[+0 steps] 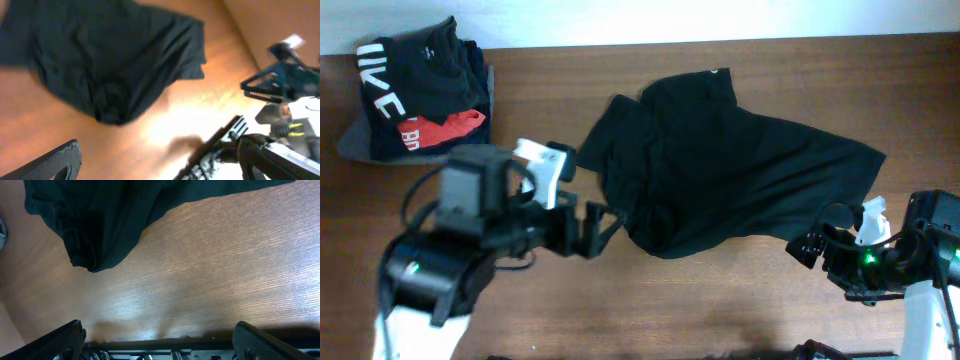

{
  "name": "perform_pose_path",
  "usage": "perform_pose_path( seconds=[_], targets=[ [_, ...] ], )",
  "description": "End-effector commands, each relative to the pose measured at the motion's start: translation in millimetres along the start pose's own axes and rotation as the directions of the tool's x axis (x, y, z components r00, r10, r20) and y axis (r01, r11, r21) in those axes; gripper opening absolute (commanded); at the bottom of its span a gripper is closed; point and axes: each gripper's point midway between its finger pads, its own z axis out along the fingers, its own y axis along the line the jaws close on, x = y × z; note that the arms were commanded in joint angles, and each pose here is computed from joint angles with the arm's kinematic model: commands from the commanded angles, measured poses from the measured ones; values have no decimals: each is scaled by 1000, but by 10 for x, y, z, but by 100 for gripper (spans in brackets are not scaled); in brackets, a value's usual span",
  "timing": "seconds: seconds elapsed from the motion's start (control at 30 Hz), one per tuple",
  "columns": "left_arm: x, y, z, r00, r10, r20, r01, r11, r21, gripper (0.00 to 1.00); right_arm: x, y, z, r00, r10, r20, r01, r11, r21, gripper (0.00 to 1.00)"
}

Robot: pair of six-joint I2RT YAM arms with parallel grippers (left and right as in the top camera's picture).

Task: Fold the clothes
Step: 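Reach the left gripper to the garment's left side and grasp it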

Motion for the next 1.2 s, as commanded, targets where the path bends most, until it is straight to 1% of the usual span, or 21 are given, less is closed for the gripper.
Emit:
perform_pose_path(
  seconds=[0.0,0.03,0.17,0.3,0.47,0.6,0.73,0.87,0.93,1.03,1.17],
  targets=[
    [74,295,279,970,-242,-32,230,950,-209,99,-13,39,6,1000,-18,4,18,1000,-21,99],
    [132,343,381,960,-274,-54,252,933,-257,99,-19,39,6,1000,-19,6,19,1000,-21,99],
    [336,449,766,936,-321,-144,247,891,-380,99,-21,38,6,1000,-20,7,20,1000,-21,99],
    [503,661,1157,894,-423,-149,289,798,-530,99,-20,38,6,1000,-19,6,19,1000,-21,99],
    [676,817,1619,862,-457,-219,264,774,-575,100,-4,37,7,1000,-16,0,16,1000,-20,99],
    [829,979,1853,834,-487,-259,246,749,-616,99,-4,37,7,1000,-17,0,17,1000,-20,99],
    [883,1054,2002,826,-495,-271,241,743,-624,99,-5,37,7,1000,-20,0,20,1000,-20,99],
    [783,1035,2116,845,-476,-245,259,764,-591,99,-5,37,7,1000,-20,0,20,1000,-20,99],
    [735,972,2165,846,-473,-245,275,782,-559,97,-4,37,7,1000,-19,0,19,1000,-20,99],
    [700,925,2194,850,-467,-245,281,794,-539,90,-5,37,7,1000,-20,1,20,1000,-20,99],
    [664,859,2233,865,-435,-249,261,815,-517,89,-12,37,6,1000,-21,3,21,1000,-20,99]
  ],
)
